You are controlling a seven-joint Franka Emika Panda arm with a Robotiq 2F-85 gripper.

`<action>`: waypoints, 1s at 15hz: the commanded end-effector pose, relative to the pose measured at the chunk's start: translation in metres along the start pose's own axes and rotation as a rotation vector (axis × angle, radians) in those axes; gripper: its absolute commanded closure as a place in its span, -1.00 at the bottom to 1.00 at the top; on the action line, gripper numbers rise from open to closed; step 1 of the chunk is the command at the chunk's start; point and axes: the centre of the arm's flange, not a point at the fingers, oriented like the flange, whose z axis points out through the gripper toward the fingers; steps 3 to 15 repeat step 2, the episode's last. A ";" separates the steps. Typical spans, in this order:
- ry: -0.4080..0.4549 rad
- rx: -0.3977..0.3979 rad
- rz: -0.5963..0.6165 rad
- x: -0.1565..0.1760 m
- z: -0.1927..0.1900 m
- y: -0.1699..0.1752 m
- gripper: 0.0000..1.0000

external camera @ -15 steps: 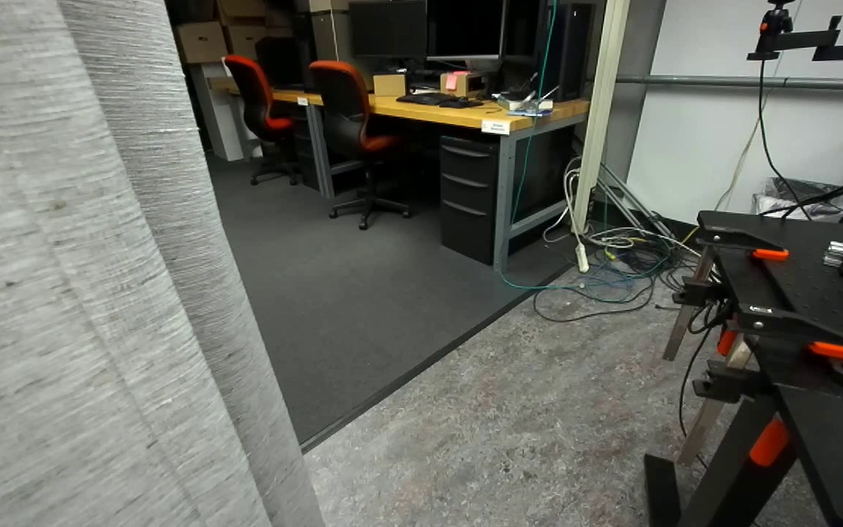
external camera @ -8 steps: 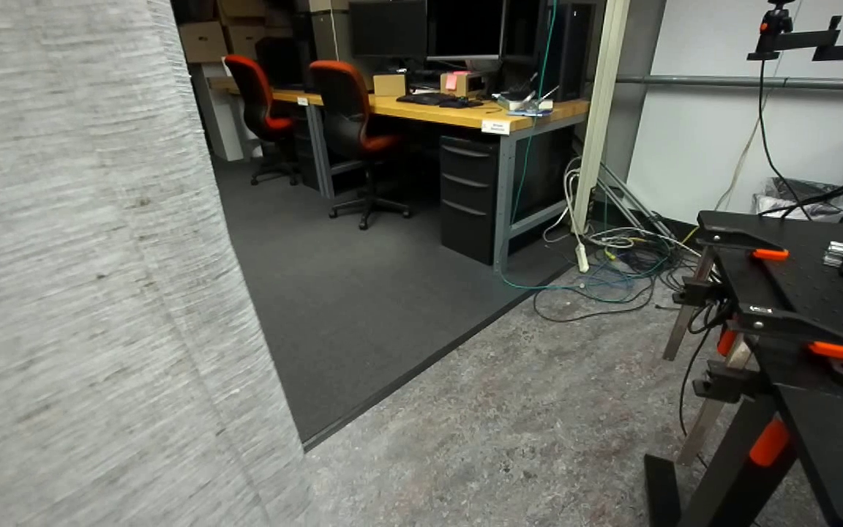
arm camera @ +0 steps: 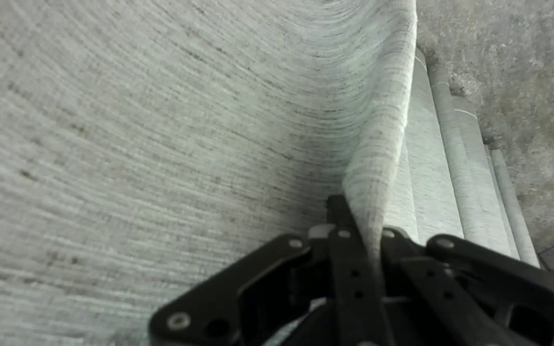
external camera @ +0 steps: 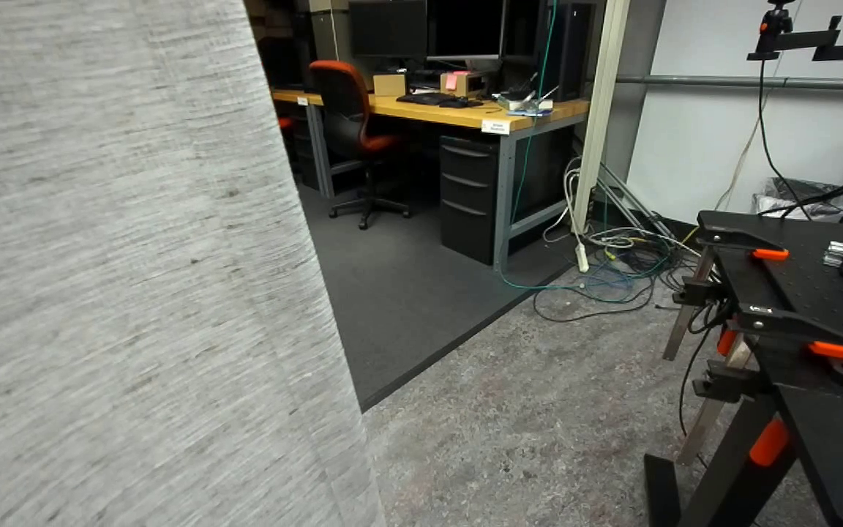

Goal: Open the light grey curtain

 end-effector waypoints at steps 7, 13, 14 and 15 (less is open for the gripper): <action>-0.178 -0.011 0.012 -0.033 0.039 -0.033 0.99; -0.178 -0.011 0.012 -0.033 0.039 -0.033 0.99; -0.178 -0.011 0.012 -0.033 0.039 -0.033 0.99; -0.178 -0.011 0.012 -0.033 0.039 -0.033 0.99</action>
